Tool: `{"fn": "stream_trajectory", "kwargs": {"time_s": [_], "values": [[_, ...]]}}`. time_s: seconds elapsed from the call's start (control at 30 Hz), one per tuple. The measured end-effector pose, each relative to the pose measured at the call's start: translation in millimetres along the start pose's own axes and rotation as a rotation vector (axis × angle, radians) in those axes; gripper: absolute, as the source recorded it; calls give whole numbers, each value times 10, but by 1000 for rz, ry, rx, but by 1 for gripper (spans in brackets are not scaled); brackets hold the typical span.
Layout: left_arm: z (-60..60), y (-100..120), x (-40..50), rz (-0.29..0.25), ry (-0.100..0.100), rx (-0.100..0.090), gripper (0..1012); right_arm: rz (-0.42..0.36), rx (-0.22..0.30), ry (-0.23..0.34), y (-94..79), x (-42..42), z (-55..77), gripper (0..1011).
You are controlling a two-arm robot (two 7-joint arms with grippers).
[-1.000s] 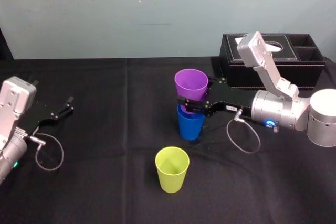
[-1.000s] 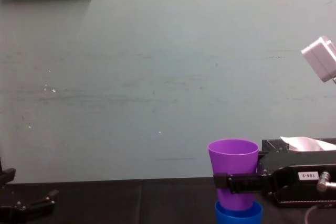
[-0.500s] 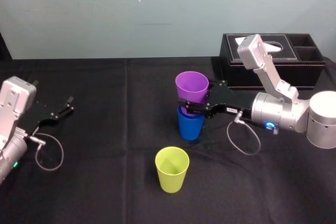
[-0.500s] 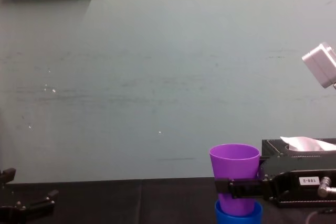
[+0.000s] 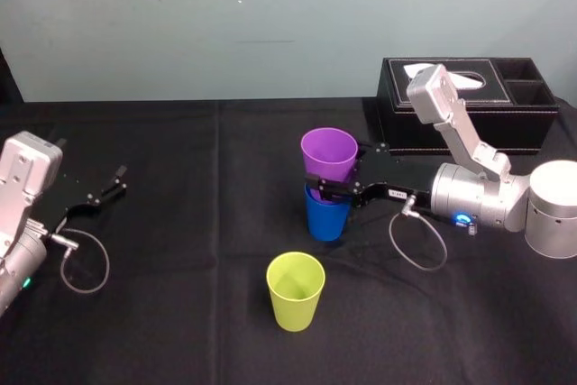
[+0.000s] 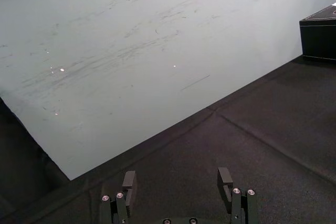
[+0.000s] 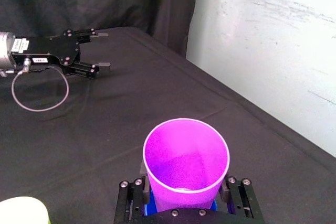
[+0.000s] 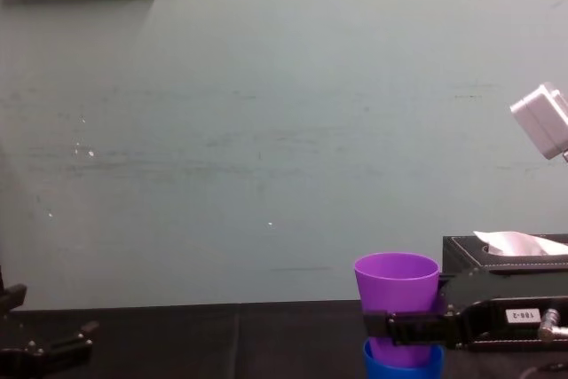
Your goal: Stack the three plastic cups sequentially using one hand.
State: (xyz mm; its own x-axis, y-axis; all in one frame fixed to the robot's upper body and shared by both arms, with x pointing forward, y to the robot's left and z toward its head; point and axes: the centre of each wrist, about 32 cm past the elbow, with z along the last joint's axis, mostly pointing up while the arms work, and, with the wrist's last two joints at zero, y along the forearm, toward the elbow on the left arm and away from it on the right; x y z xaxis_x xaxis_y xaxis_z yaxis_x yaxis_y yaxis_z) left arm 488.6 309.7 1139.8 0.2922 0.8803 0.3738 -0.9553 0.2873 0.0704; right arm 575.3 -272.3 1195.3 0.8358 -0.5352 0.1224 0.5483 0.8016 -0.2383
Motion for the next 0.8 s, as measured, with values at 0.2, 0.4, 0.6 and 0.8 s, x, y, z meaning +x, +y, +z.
{"fn": "stream_trajectory", "kwargs": {"time_s": [0.2,0.4,0.6,0.8], "values": [[0,0,0,0,0,0,1011,5,-5,3,0,2,-21,720],[0,0,0,0,0,0,1011,7,-5,6,-4,3,-32,720],[0,0,0,0,0,0,1011,6,-5,6,-5,2,-33,720],[0,0,0,0,0,0,1011,6,-5,5,-4,2,-31,853]]}}
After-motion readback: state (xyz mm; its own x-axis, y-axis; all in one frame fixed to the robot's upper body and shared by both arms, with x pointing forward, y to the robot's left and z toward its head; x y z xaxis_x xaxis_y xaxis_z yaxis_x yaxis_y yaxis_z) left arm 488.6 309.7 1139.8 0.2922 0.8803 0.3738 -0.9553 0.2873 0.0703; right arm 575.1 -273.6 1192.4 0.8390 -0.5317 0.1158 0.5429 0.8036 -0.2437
